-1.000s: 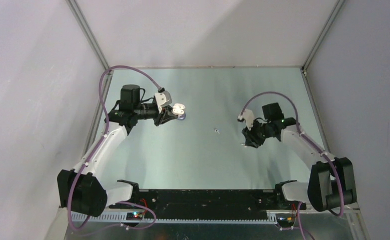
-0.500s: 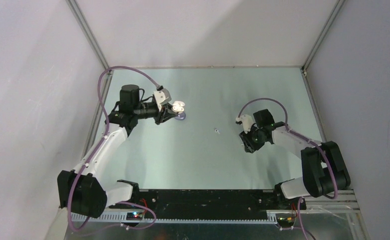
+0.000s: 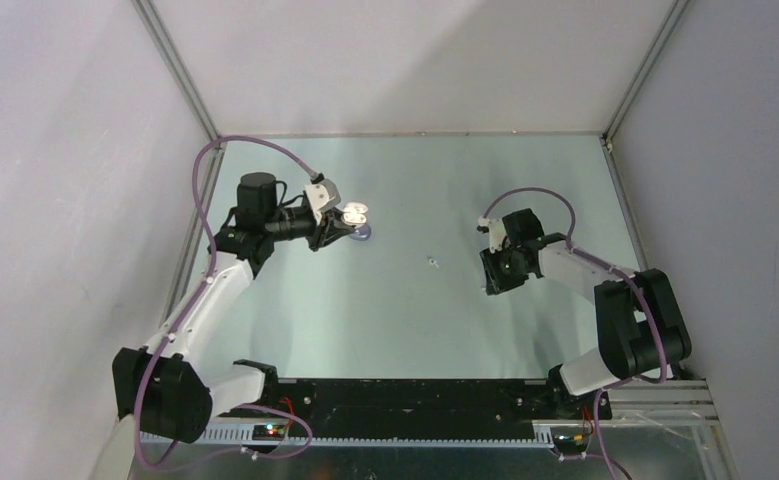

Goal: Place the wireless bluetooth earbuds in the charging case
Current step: Pick up the earbud from the center of the board, then place the earbud in the charging case.

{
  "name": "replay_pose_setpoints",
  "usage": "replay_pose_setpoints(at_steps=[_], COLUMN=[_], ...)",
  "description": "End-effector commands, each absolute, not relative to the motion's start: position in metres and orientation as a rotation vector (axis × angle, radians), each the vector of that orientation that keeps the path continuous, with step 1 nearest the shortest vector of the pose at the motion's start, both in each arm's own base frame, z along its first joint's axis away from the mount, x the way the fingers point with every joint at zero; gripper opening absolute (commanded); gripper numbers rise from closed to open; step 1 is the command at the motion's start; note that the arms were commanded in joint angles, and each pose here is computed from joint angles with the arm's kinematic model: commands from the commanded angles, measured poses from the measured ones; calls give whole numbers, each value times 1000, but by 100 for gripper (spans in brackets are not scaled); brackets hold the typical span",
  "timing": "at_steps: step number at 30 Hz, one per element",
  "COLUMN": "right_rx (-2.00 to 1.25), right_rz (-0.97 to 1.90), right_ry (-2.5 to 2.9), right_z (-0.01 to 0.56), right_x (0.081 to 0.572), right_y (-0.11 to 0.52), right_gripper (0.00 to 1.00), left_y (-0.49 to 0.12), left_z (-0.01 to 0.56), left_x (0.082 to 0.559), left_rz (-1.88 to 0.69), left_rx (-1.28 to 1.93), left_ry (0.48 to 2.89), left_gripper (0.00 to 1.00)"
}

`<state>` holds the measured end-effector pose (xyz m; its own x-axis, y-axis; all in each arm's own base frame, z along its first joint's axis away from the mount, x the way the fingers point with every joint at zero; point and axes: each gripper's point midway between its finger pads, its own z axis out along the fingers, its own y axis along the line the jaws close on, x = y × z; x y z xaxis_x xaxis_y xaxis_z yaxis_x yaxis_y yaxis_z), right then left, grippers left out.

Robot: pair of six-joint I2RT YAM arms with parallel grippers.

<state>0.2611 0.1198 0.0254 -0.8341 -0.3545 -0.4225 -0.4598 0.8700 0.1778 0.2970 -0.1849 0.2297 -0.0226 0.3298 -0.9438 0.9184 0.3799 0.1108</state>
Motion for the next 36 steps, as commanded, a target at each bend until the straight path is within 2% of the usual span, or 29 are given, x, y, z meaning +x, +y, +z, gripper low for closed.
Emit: replay_pose_setpoints(at_steps=[1, 5, 11, 14, 18, 23, 27, 36], right_rx=[-558, -576, -691, -873, -1262, -1543, -1571, -1518], right_rz=[363, 347, 295, 262, 116, -184, -334, -327], right_ry=[2650, 2651, 2584, 2474, 2252, 1835, 1588, 1296], right_z=[28, 25, 32, 50, 80, 147, 205, 317], right_x=[275, 276, 288, 302, 313, 333, 338, 324], right_y=[123, 121, 119, 122, 127, 140, 164, 238], right_gripper=[30, 26, 10, 0, 0, 0, 0, 0], left_y=[-186, -185, -185, -186, -188, -195, -213, -252], left_z=[241, 241, 240, 239, 237, 238, 244, 294], left_x=[296, 295, 295, 296, 302, 315, 318, 331], left_rz=[-671, -666, -669, -669, -656, -628, -698, -787], left_rx=[1138, 1134, 1127, 1131, 1143, 1146, 1131, 901], left_ry=[1528, 1530, 1529, 1524, 1514, 1546, 1537, 1365], left_gripper=[0, 0, 0, 0, 0, 0, 0, 0])
